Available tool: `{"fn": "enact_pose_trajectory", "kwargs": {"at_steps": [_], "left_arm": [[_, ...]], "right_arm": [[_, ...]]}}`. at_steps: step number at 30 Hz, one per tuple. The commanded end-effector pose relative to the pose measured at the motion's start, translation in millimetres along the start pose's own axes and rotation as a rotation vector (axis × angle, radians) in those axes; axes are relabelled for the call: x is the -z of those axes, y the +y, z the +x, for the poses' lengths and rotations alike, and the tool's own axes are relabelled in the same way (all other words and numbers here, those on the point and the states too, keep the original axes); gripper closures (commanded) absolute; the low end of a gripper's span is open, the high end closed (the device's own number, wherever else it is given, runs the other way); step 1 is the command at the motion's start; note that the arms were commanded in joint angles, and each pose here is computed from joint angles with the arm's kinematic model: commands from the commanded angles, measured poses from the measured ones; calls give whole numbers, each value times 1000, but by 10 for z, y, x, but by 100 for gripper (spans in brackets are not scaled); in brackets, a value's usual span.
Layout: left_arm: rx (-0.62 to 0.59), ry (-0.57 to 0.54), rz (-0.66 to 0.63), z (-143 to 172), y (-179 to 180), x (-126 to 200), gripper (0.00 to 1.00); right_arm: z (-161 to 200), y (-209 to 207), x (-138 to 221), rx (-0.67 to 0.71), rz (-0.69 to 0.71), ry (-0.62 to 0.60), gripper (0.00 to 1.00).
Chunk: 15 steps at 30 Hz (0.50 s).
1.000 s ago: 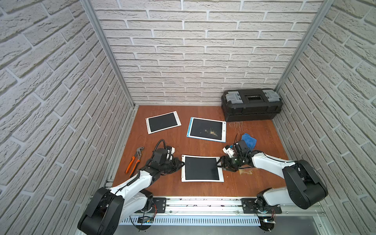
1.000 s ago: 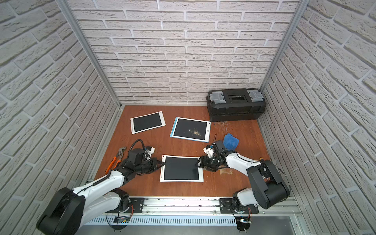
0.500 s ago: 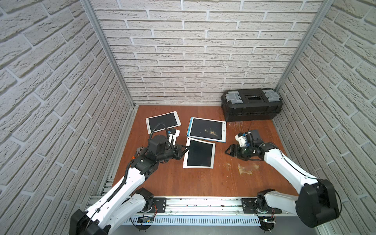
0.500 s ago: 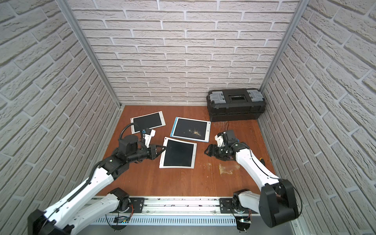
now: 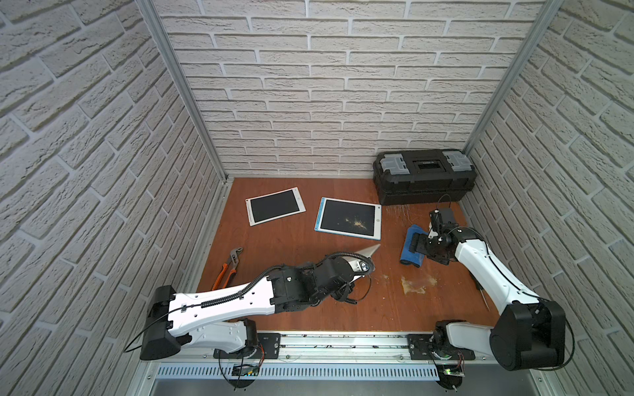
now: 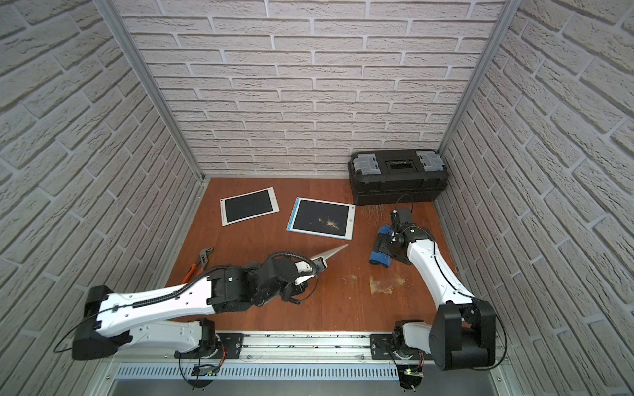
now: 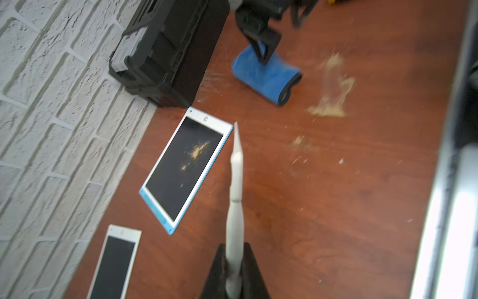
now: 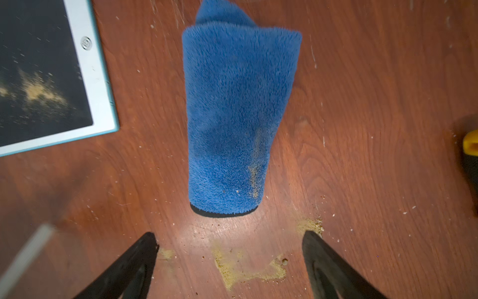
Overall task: Wipe the drawing tablet
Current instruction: Adjust the drawing tablet at the center of the board.
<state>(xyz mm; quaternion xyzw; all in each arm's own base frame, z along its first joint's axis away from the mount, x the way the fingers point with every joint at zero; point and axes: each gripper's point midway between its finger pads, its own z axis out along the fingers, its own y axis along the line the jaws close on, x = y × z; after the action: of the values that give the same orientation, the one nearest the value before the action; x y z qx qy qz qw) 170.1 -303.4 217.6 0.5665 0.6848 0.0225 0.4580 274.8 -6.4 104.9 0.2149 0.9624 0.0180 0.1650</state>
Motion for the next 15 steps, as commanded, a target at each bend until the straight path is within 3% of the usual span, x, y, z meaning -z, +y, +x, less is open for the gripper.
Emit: {"fn": "enact_pose_trajectory", "kwargs": {"at_steps": [1,10,15], "left_arm": [[-133,53,-166,162,231,59,100],[-235,-52,-21,202,-138,194,100],[-449,-199,10,279,-568,290,100]], "right_arm": [[-48,-12,15,-20,-6,-33,11],[-136,-150,-269,-77,127,32,6],[-244,-146,-447,-116,153,43,7]]}}
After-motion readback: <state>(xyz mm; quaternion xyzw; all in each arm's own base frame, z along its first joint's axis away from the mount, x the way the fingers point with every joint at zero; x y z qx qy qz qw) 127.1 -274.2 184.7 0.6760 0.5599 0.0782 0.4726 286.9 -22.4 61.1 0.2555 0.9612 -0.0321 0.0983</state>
